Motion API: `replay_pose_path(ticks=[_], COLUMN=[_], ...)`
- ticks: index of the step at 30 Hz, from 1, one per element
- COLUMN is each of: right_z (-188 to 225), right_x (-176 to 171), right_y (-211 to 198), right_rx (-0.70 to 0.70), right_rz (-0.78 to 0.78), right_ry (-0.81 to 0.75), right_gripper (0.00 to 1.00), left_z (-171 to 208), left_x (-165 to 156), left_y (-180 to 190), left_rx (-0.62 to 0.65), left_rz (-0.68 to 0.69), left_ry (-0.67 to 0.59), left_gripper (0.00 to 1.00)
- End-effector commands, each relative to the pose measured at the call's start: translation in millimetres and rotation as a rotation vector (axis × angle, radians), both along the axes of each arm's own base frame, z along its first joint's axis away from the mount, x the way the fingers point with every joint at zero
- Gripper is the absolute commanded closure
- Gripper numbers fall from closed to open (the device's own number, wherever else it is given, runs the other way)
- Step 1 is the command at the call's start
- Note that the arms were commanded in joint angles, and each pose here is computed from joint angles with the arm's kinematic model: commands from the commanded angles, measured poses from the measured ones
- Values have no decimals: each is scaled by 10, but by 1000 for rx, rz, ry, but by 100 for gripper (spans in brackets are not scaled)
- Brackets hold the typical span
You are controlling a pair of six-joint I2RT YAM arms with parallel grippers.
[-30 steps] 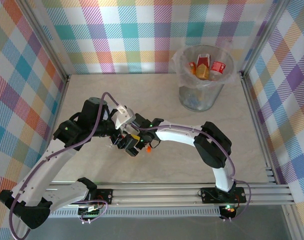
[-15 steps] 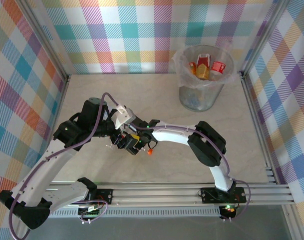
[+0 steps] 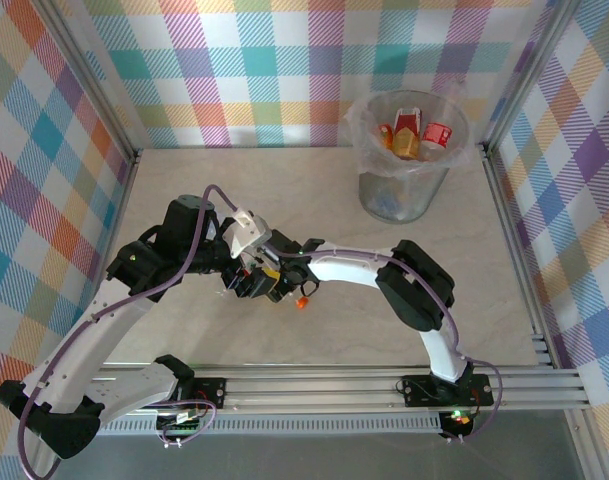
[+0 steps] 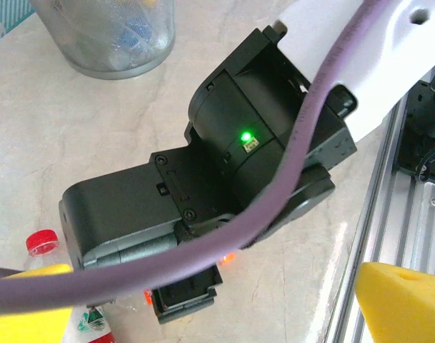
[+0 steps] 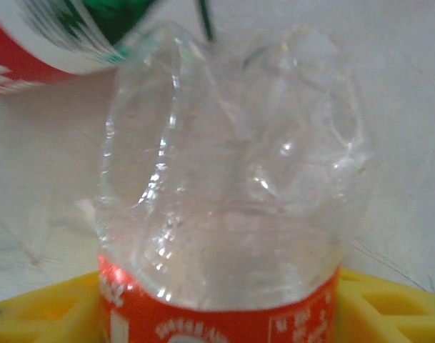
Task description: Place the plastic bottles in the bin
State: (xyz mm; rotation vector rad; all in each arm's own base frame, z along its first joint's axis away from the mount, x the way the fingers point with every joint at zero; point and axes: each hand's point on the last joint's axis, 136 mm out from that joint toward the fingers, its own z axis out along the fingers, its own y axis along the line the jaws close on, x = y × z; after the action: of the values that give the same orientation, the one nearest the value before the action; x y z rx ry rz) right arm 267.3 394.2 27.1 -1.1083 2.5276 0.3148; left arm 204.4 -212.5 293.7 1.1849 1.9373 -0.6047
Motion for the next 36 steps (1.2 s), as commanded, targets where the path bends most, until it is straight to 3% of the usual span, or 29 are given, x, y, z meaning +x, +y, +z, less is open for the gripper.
replay_pose_path(ticks=[1, 22, 36], right_z=[20, 798, 1816], right_x=[43, 390, 485], right_y=[-166, -1053, -1391], right_rx=[-8, 205, 313], right_rz=[-43, -298, -359], right_ry=[0, -25, -198], right_gripper=[38, 44, 43], left_z=[160, 163, 399], left_x=[39, 70, 456], left_y=[-63, -195, -475], left_rx=[-51, -110, -359], left_rz=[-24, -45, 90], left_ry=[-60, -8, 83], left_gripper=[0, 0, 0])
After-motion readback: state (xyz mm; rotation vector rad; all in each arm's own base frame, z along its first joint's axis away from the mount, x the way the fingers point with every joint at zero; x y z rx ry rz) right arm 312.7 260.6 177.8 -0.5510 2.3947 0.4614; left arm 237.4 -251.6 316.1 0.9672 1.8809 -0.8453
